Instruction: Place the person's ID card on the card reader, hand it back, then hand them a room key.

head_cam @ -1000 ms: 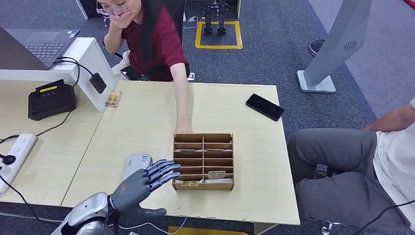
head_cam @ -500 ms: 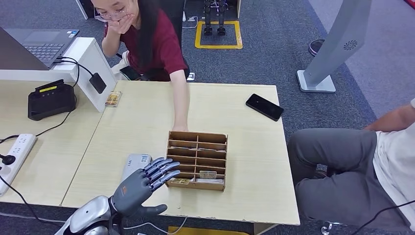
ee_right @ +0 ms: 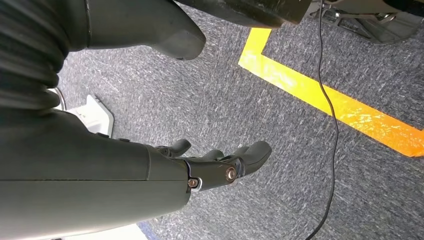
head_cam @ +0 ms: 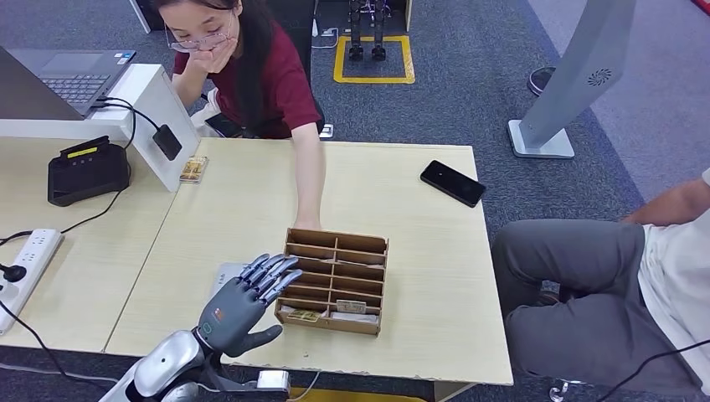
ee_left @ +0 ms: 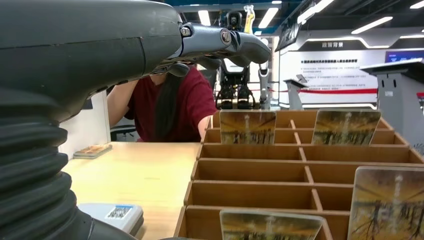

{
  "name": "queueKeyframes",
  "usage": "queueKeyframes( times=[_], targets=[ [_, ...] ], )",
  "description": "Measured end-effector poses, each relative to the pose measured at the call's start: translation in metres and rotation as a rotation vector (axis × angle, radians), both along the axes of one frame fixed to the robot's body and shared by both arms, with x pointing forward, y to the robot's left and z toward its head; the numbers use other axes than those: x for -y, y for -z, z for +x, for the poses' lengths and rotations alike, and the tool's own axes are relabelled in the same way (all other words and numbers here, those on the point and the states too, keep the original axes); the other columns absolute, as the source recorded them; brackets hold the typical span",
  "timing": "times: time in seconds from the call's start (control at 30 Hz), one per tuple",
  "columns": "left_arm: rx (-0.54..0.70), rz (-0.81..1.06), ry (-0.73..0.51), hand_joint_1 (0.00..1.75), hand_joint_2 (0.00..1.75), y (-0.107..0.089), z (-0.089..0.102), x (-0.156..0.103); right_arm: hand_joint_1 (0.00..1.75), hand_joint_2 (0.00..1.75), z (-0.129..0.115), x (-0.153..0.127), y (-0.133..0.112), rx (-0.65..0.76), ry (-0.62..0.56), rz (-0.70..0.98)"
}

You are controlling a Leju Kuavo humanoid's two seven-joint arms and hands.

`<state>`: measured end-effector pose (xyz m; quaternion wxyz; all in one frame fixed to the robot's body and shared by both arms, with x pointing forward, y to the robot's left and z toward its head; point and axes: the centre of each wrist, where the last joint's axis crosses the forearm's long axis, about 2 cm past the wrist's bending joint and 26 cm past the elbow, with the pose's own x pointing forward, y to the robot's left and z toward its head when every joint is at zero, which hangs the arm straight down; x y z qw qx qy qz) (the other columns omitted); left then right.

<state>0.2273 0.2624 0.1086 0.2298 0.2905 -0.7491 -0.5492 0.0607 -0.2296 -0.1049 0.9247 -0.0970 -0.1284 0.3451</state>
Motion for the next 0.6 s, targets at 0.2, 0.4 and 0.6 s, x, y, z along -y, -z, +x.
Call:
queueKeyframes(
  times=[0.2, 0.4, 0.6],
  targets=[
    [-0.021, 0.022, -0.014, 0.0, 1.75, 0.008, 0.001, 0.0, 0.0, 1.75, 0.0, 0.0, 0.0, 0.0, 0.002, 0.0],
    [-0.041, 0.028, -0.018, 0.0, 1.75, 0.014, 0.001, 0.001, 0.0, 1.75, 0.0, 0.0, 0.0, 0.001, 0.003, 0.001],
    [-0.12, -0.023, 0.032, 0.0, 1.75, 0.018, -0.003, -0.002, 0.0, 1.75, 0.0, 0.0, 0.0, 0.003, 0.006, 0.001]
  ],
)
